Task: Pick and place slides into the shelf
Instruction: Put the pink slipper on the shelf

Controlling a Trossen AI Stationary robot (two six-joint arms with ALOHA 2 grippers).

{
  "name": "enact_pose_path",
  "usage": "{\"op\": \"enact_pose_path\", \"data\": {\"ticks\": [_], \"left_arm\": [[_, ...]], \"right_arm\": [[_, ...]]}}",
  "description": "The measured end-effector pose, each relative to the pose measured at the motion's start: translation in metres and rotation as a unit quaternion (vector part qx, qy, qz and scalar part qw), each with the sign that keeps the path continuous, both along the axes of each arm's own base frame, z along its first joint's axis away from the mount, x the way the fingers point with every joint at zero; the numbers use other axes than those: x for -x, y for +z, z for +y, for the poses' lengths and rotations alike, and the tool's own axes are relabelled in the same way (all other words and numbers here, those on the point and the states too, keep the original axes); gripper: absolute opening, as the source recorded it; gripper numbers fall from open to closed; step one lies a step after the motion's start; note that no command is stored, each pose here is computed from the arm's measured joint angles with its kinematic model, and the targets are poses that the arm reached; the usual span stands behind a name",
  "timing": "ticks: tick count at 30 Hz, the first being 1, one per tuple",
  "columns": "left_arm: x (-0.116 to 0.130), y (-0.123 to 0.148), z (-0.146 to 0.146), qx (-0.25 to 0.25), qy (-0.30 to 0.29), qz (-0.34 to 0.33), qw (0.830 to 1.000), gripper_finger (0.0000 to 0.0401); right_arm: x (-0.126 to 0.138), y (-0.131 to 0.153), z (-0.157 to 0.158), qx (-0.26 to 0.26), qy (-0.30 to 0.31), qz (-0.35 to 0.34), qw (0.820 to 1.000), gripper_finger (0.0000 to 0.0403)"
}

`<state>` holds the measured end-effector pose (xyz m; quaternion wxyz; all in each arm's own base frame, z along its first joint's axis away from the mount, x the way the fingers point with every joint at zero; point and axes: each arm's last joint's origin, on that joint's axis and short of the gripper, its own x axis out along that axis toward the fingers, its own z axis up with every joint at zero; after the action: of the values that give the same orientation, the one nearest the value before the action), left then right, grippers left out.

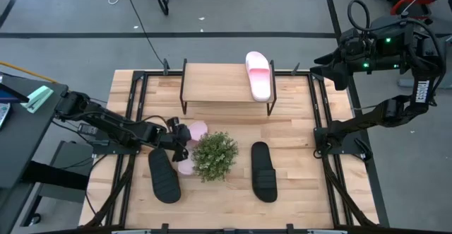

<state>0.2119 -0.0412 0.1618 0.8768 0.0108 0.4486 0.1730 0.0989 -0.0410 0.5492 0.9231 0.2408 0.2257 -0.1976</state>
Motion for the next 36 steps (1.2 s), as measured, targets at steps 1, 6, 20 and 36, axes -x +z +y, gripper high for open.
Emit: {"op": "enact_pose_path", "data": {"ticks": [1,6,20,36], "left_arm": [[0.000,0.003,0.000,-0.005,-0.003,0.008,1.000,0.0013],[-0.007,0.022,-0.002,-0.005,-0.009,0.020,1.000,0.0013],[0.006,0.059,0.000,-0.009,-0.021,0.159,0.987,0.0012],[0.006,0.217,-0.007,-0.011,-0.013,0.021,1.000,0.0012]], "right_arm": [[0.000,0.000,0.000,0.000,0.000,0.000,1.000,0.0240],[0.000,0.000,0.000,0.003,0.001,0.001,1.000,0.0240],[0.000,0.000,0.000,0.009,0.005,0.003,1.000,0.0240],[0.000,0.000,0.000,0.026,0.019,0.008,0.999,0.0240]]}}
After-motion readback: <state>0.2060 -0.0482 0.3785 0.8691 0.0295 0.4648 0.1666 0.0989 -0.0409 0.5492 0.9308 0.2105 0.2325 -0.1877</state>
